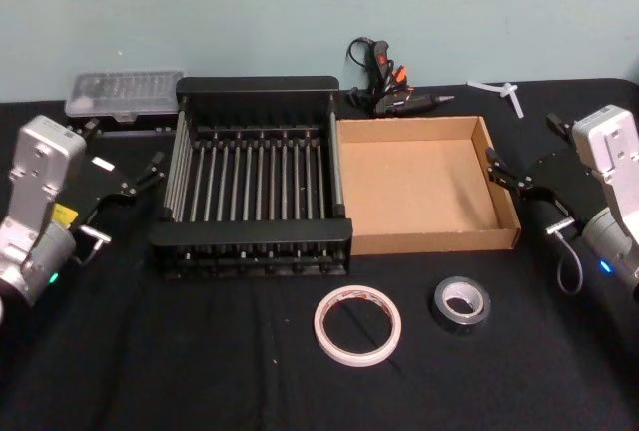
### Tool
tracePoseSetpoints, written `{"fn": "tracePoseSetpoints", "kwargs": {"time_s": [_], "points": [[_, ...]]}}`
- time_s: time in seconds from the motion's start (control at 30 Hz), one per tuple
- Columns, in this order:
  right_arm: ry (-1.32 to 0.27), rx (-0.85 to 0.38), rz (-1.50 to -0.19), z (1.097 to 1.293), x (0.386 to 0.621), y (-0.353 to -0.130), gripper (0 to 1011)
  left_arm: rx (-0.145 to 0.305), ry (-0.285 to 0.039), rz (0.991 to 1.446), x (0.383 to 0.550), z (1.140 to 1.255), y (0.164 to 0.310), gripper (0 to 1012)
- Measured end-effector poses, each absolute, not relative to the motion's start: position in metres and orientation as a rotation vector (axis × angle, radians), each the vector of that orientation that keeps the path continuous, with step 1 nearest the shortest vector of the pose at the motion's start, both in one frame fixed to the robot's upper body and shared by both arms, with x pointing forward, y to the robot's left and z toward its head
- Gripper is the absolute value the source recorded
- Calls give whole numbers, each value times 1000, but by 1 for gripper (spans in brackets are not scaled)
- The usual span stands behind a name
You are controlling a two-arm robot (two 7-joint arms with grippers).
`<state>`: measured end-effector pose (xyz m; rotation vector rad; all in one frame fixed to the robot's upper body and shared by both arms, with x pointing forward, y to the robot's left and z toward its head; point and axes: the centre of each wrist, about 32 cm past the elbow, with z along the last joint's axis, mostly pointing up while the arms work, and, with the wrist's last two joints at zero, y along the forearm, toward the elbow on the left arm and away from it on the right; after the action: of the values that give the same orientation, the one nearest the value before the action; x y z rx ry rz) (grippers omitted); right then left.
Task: Pick up the white tape and place it into the black box , Pick up the silver tape and place it into the brown box.
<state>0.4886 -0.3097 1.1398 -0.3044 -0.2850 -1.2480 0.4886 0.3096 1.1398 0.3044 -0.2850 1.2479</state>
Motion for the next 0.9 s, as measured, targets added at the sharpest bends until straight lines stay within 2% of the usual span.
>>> {"fn": "tracePoseSetpoints", "kwargs": {"time_s": [0.9], "points": [[-285,-304,-1248,1140,489,-310,1002,304,-285,1248,489,1140,310,1001]]}}
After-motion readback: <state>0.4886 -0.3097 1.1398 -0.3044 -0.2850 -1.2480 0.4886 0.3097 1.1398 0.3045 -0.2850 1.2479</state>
